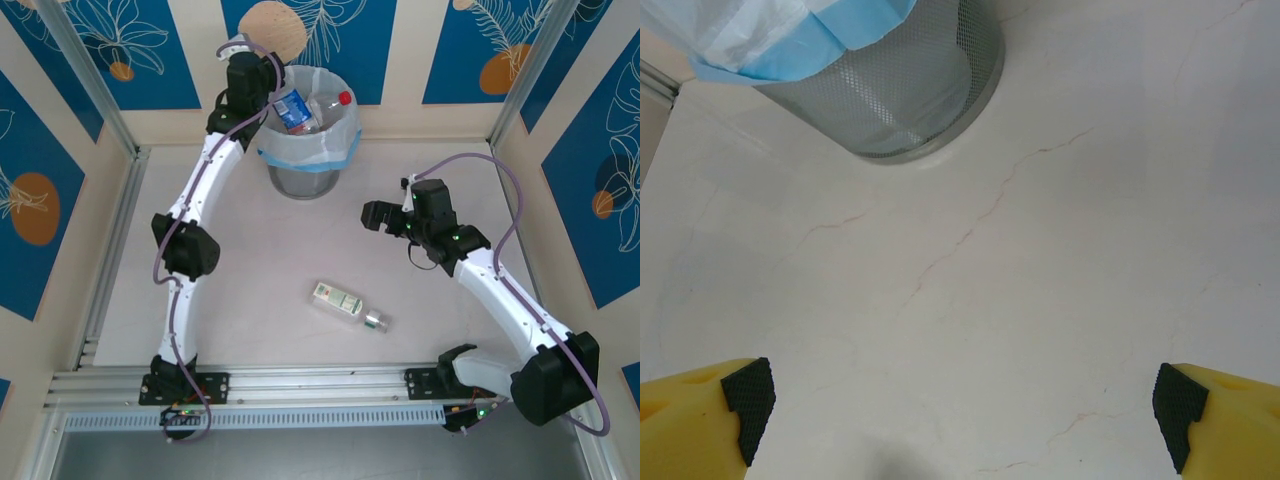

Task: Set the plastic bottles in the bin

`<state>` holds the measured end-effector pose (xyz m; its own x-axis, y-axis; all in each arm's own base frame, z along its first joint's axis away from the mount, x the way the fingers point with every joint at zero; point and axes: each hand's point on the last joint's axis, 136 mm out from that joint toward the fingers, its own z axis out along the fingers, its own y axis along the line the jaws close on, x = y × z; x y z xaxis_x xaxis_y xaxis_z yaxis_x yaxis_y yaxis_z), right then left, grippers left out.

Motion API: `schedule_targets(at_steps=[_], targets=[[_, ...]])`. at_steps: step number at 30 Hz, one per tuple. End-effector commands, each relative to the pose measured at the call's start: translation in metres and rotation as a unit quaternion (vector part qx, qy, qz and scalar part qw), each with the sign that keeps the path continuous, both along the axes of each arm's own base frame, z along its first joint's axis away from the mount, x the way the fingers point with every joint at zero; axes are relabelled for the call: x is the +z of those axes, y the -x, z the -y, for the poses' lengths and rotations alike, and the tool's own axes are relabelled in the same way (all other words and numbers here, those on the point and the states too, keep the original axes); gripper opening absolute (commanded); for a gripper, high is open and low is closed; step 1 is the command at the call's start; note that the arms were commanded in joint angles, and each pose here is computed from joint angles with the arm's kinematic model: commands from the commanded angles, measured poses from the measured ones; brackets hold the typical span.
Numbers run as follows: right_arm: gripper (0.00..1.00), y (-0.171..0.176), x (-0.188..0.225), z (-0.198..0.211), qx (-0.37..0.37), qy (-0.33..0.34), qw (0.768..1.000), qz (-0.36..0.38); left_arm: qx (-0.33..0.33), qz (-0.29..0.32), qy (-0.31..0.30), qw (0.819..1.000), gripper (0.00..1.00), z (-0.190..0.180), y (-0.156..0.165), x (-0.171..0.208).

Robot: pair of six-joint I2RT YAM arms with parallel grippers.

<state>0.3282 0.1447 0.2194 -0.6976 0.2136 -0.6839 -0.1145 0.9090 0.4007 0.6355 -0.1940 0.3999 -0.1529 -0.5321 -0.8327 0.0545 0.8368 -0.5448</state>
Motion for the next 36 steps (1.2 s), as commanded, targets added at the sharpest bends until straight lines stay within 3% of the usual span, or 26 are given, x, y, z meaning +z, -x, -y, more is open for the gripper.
schedule_targets(at_steps=[1, 5, 15, 21, 28, 36], targets=[[1.0, -0.003, 0.011, -0.002, 0.0, 0.002, 1.0, 0.01, -0.01, -0.017, 0.002, 1.0, 0.69, -0.001, -0.006, -0.013], [0.99, -0.003, 0.012, -0.003, 0.001, 0.006, 1.0, 0.011, -0.001, -0.022, -0.013, 1.0, 0.87, -0.006, -0.005, -0.014], [0.99, 0.002, -0.003, -0.008, 0.017, 0.02, 1.0, -0.017, -0.017, -0.015, -0.048, 0.999, 0.96, -0.008, 0.013, 0.01], [0.99, 0.017, -0.025, -0.02, 0.067, 0.038, 0.996, -0.051, -0.05, -0.027, -0.071, 0.996, 0.99, 0.0, 0.026, 0.013], [1.0, 0.051, -0.046, -0.051, 0.178, 0.057, 0.98, -0.065, -0.137, -0.04, -0.099, 0.985, 0.99, 0.028, 0.05, 0.012], [0.99, 0.108, -0.068, -0.091, 0.37, 0.127, 0.92, -0.038, -0.194, -0.04, -0.105, 0.974, 0.99, 0.042, 0.089, 0.004]])
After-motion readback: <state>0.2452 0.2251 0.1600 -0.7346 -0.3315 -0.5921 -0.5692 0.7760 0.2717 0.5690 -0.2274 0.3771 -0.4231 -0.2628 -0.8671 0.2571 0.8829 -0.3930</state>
